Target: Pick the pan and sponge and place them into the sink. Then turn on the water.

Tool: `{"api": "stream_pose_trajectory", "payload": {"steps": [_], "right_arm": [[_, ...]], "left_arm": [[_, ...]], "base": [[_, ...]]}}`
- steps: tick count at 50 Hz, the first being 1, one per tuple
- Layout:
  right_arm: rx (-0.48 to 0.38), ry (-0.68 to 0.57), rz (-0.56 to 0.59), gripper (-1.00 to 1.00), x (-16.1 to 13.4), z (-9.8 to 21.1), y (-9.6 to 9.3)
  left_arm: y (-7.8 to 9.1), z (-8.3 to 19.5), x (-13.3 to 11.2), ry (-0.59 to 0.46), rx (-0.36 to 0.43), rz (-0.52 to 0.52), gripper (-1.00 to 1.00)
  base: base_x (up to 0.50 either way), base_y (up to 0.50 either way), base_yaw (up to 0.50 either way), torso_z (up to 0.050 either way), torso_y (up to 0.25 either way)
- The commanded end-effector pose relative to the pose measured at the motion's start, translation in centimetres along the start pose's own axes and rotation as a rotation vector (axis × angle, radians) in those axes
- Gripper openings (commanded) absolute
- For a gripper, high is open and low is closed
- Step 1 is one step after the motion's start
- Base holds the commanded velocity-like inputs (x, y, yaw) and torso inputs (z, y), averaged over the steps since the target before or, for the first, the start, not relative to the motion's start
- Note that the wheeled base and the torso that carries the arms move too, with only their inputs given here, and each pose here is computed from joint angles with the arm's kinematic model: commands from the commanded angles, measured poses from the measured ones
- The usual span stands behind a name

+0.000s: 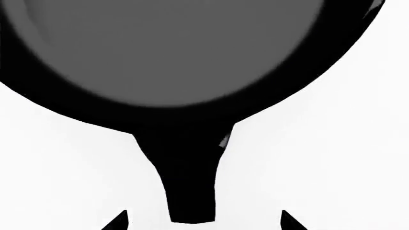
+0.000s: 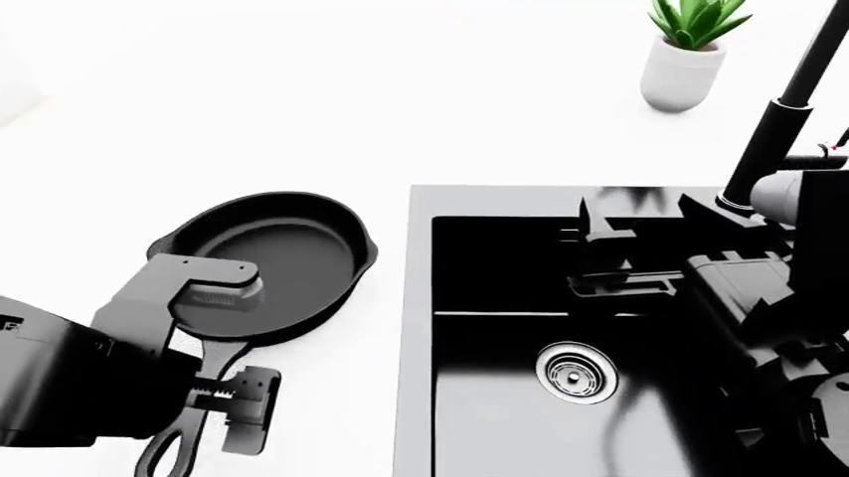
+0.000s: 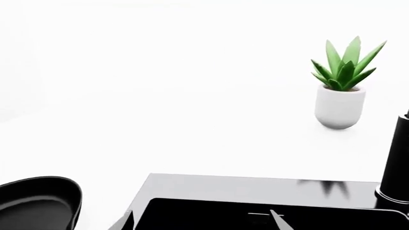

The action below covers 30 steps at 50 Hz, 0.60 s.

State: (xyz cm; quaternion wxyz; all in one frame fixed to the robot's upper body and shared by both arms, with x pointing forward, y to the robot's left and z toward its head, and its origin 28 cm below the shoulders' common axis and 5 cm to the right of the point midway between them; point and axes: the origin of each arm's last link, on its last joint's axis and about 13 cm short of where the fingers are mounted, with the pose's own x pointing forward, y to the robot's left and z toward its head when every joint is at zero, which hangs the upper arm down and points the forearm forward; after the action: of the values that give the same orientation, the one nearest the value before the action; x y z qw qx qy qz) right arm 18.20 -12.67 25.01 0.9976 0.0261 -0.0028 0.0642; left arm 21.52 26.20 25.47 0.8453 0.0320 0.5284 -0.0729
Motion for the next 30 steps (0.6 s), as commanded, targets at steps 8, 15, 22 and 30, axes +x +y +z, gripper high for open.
{"api": "stream_pose_trajectory", "payload": {"steps": [8,15,22,30], "right_arm": [[-0.007,0.002,-0.010,1.00,0.0,0.2,0.0],[-0.006,0.006,-0.017,1.00,-0.1,0.2,-0.1],[-0.003,0.009,-0.015,1.00,0.0,0.1,-0.1],[-0.002,0.012,-0.018,1.00,0.0,0.0,-0.1]], "left_arm": [[0.7,-1.1,1.8,0.037,-0.032,0.010,-1.00],[0.6,-0.7,1.1,0.002,-0.031,0.008,-1.00],[0.7,-0.4,0.5,-0.041,-0.042,0.028,-1.00],[0.2,0.0,-0.6,-0.181,0.026,0.059,-1.00]], "base": [[0.00,0.00,0.00,0.000,0.000],[0.00,0.00,0.00,0.000,0.000],[0.00,0.00,0.00,0.000,0.000],[0.00,0.00,0.00,0.000,0.000]]}}
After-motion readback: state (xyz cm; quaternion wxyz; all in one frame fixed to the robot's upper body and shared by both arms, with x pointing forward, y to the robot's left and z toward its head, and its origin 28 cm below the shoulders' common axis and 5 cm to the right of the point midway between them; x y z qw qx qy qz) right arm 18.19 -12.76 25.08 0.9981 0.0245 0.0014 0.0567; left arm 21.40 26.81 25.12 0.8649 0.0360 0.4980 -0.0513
